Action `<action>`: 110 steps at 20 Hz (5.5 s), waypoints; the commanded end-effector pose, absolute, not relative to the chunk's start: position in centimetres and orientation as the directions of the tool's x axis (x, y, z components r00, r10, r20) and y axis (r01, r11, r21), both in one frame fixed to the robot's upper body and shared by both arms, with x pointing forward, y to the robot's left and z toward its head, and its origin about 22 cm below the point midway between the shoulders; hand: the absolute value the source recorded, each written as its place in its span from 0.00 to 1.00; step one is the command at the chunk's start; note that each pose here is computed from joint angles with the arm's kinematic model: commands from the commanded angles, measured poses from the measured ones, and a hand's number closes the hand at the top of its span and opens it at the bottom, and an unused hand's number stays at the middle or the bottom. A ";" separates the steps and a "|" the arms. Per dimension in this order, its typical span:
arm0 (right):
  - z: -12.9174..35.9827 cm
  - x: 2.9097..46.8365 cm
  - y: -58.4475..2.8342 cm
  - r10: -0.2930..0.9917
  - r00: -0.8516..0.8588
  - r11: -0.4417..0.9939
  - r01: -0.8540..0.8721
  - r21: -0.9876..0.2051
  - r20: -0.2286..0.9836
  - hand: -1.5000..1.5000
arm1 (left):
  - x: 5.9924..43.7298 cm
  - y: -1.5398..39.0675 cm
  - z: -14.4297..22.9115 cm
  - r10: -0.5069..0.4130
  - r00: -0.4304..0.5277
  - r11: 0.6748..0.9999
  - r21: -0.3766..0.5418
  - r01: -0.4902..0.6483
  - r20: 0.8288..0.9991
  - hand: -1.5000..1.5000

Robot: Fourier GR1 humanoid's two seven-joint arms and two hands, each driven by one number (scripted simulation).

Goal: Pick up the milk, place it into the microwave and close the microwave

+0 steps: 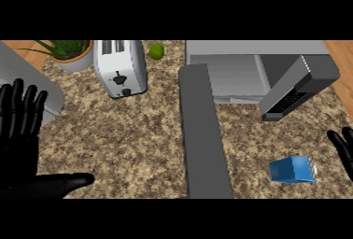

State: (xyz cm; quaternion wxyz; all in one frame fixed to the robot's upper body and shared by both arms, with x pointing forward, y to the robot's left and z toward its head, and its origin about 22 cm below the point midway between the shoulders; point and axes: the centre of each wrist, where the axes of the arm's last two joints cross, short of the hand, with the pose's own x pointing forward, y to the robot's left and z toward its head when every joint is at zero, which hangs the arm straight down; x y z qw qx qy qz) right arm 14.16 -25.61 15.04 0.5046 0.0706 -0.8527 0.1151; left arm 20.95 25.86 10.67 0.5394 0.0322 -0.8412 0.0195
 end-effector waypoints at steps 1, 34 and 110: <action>16.1 11.3 -26.7 -0.004 -0.456 0.951 -0.276 -0.137 0.890 0.00 | 18.7 27.1 11.7 -0.033 -0.388 0.997 0.003 -0.077 0.921 0.00; 0.7 14.4 -31.0 0.154 -0.249 0.987 -0.001 -0.159 0.956 0.00 | 9.6 32.9 11.4 -0.020 -0.376 0.999 0.002 -0.048 0.927 0.00; -2.8 32.7 -21.4 0.150 -0.439 0.979 -0.061 -0.196 0.886 1.00 | 7.4 36.1 10.8 0.010 -0.361 0.998 -0.033 -0.057 0.932 0.00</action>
